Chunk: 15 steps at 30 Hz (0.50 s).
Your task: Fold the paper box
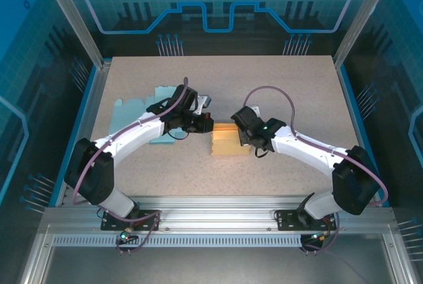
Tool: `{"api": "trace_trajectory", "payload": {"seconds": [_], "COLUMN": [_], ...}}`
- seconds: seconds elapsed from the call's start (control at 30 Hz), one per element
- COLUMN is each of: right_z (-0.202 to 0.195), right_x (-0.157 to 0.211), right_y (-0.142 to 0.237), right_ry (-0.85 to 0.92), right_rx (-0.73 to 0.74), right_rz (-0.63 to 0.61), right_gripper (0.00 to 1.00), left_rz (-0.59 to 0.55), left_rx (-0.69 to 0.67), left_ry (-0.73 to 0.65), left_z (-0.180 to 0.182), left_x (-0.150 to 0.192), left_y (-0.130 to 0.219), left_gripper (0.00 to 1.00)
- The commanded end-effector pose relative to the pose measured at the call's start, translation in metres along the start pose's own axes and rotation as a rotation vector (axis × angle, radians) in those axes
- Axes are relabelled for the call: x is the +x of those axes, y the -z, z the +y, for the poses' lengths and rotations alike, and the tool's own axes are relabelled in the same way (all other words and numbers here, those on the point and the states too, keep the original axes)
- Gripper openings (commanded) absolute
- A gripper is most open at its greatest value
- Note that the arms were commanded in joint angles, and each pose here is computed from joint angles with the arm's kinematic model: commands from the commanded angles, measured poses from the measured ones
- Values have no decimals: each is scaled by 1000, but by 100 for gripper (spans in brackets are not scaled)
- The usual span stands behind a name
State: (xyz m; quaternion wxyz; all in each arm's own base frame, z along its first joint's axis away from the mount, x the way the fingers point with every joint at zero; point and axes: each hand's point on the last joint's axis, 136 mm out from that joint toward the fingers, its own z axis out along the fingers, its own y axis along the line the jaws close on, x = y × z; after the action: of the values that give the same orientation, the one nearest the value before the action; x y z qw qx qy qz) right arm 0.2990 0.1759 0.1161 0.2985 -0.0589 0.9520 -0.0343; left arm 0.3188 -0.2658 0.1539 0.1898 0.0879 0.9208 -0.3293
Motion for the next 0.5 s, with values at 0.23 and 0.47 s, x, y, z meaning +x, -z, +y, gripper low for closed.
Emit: {"api": "trace_trajectory", "payload": {"seconds": [0.23,0.47], "right_z": [33,33], "right_x": [35,35], "right_y": [-4,-4], "right_ry": [85,83], "right_rx": [-100,-94], "right_rz": [127,122], "right_gripper": [4,4], "left_rz": [-49,-10], "left_rx": [48,-13], "left_ry": [-55,-79], "left_z": [-16,-10], "left_x": [1,17], "left_y": [3,-1], "left_gripper": [0,18]}}
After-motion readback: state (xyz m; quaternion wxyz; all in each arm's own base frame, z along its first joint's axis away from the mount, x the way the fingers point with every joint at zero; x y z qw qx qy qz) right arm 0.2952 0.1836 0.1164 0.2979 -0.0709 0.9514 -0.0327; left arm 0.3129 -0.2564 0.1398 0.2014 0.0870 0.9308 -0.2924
